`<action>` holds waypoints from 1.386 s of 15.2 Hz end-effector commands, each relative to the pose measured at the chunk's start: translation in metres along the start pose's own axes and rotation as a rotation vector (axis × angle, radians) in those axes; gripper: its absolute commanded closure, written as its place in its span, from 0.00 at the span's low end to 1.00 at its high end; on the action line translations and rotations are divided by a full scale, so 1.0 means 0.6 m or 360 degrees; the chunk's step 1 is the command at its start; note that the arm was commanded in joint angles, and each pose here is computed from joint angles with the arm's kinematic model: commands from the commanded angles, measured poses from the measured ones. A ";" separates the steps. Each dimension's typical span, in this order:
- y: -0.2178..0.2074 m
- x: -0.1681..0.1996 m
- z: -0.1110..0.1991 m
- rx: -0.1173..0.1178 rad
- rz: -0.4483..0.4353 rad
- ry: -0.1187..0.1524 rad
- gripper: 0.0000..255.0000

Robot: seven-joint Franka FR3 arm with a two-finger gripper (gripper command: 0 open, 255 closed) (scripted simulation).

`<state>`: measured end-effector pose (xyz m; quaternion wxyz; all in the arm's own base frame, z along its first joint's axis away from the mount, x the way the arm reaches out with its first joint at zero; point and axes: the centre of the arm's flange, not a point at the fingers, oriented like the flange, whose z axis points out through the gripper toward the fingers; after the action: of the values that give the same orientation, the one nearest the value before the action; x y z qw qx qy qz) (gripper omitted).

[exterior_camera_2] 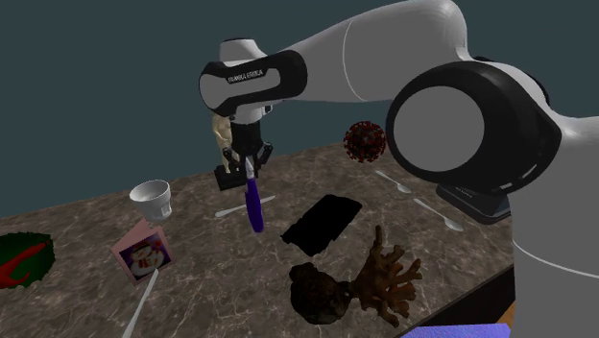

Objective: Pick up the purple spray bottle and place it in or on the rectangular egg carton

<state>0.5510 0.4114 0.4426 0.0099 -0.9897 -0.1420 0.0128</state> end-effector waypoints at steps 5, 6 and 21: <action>0.000 -0.003 -0.052 0.0000 0.0000 0.0000 1.00; 0.000 -0.003 -0.060 0.0000 0.0000 0.0000 1.00; 0.055 -0.023 -0.192 0.0000 0.0000 0.0000 1.00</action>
<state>0.5517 0.3847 0.5504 0.0099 -0.9898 -0.1419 0.0128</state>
